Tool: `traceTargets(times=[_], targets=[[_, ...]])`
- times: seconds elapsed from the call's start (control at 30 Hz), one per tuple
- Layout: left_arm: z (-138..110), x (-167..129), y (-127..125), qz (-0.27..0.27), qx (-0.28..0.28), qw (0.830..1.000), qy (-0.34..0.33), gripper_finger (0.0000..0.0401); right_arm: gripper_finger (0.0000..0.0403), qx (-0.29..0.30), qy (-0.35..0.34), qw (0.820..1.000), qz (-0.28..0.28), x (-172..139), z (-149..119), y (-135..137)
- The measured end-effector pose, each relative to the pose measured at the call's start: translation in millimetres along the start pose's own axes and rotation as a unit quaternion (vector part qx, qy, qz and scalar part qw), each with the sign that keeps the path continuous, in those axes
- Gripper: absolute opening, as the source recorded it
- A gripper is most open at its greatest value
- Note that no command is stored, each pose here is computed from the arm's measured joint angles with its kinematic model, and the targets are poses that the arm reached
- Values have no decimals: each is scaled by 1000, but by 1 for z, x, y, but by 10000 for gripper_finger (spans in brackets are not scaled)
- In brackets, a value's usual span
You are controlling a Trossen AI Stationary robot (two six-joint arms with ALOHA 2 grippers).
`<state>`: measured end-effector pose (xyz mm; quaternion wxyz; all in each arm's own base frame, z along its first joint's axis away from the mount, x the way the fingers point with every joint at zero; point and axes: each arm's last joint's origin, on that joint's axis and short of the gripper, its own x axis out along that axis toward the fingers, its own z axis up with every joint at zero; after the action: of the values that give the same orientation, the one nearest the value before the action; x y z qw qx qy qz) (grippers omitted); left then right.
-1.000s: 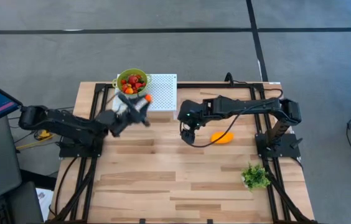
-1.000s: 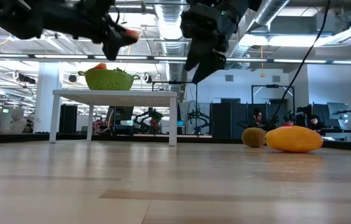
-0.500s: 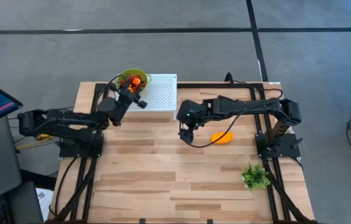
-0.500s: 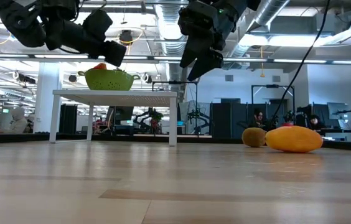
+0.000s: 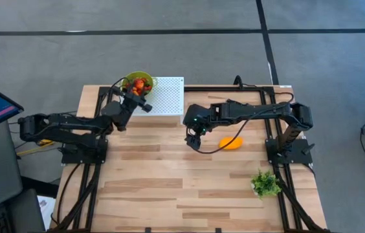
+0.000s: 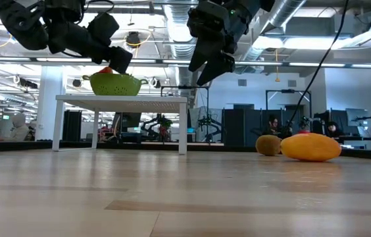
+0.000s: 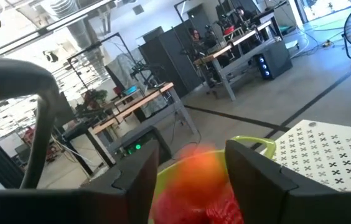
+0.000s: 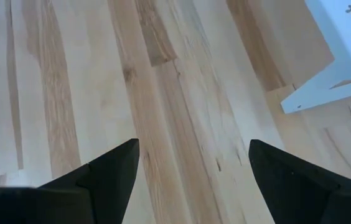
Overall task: Pick & Place Fruit
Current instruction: Put the peach into the green strainer bowl on the shelf, then put the mango into the green strainer bowl on the shelf
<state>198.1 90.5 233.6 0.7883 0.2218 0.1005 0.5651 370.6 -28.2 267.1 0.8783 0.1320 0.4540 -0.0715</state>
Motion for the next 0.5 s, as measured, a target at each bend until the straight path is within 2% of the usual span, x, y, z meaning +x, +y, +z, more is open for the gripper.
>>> traceTargets(times=[0.37,0.5], targets=[[1,-2,0,3,-3,1000,2,248,296,0,0,1000,0,0,0,0],[17,-22,-2,-33,-47,998,-37,251,296,0,1,1000,0,0,0,0]])
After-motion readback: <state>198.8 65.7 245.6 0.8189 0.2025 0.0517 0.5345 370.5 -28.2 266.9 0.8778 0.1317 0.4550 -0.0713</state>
